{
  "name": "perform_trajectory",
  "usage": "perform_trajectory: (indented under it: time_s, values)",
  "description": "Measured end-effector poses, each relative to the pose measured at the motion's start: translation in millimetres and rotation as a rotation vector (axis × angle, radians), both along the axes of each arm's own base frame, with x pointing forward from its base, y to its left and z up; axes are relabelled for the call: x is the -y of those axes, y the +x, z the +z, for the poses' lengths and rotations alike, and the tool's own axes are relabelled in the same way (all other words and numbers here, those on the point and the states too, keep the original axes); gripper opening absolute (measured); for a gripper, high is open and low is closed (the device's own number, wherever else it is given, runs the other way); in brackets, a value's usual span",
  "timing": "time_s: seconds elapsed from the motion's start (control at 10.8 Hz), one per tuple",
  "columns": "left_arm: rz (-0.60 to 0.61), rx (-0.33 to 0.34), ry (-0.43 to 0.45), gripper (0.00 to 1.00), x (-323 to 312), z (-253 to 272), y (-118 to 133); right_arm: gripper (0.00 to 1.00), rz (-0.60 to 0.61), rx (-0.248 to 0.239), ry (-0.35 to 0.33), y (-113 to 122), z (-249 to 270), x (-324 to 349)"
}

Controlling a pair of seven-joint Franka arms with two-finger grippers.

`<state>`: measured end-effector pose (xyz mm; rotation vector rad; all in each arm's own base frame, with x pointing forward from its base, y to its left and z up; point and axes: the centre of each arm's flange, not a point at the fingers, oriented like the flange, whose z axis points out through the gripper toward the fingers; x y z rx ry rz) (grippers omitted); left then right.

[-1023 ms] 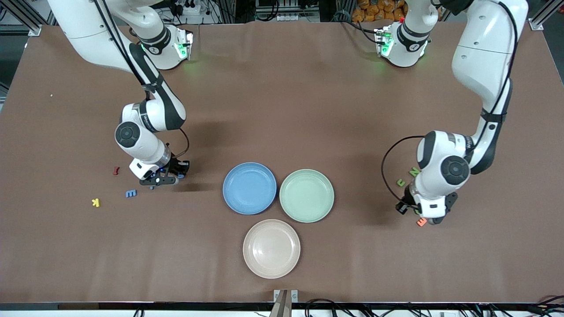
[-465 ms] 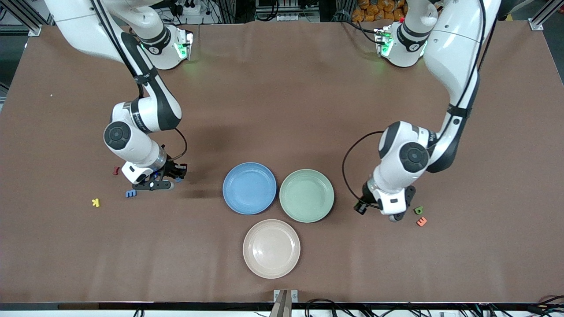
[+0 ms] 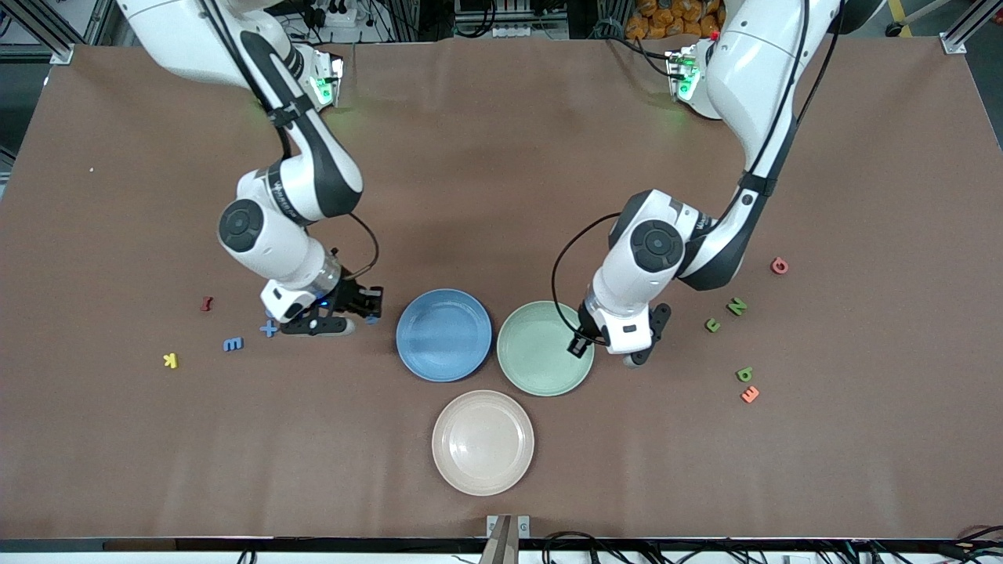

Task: Sort letters by color into matching plates
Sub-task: 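Carry the 6 to the blue plate while the left gripper carries B to green plate, then open both grippers to drop the letters onto their plates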

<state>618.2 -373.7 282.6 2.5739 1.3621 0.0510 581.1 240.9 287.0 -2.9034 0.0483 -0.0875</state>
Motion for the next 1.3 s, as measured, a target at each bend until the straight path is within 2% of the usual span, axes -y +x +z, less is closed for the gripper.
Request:
perform_trajectory:
  time_s: [0.28, 0.65, 0.74, 0.84, 1.12, 1.3]
  values:
    - [-0.004, 0.009, -0.012, 0.36, 8, 1, 2, 0.27, 0.002, -0.016, 0.033, -9, -4, -54]
    - [-0.064, 0.013, -0.011, 0.39, 34, -14, -12, 0.27, 0.019, -0.022, 0.039, 3, -40, -96]
    - [-0.093, 0.018, -0.005, 0.46, 35, -16, -13, 0.29, 0.017, -0.025, 0.037, 6, -47, -97]
    - [-0.107, 0.025, -0.002, 0.59, 33, -15, -11, 0.29, 0.015, -0.027, 0.035, 8, -50, -96]
    - [-0.182, 0.037, 0.034, 0.97, 8, -15, 5, 0.65, 0.034, -0.005, 0.024, 14, -46, -92]
    - [-0.266, -0.004, 0.088, 1.00, -45, -17, 28, 0.92, 0.063, 0.023, 0.012, 24, -41, -80]
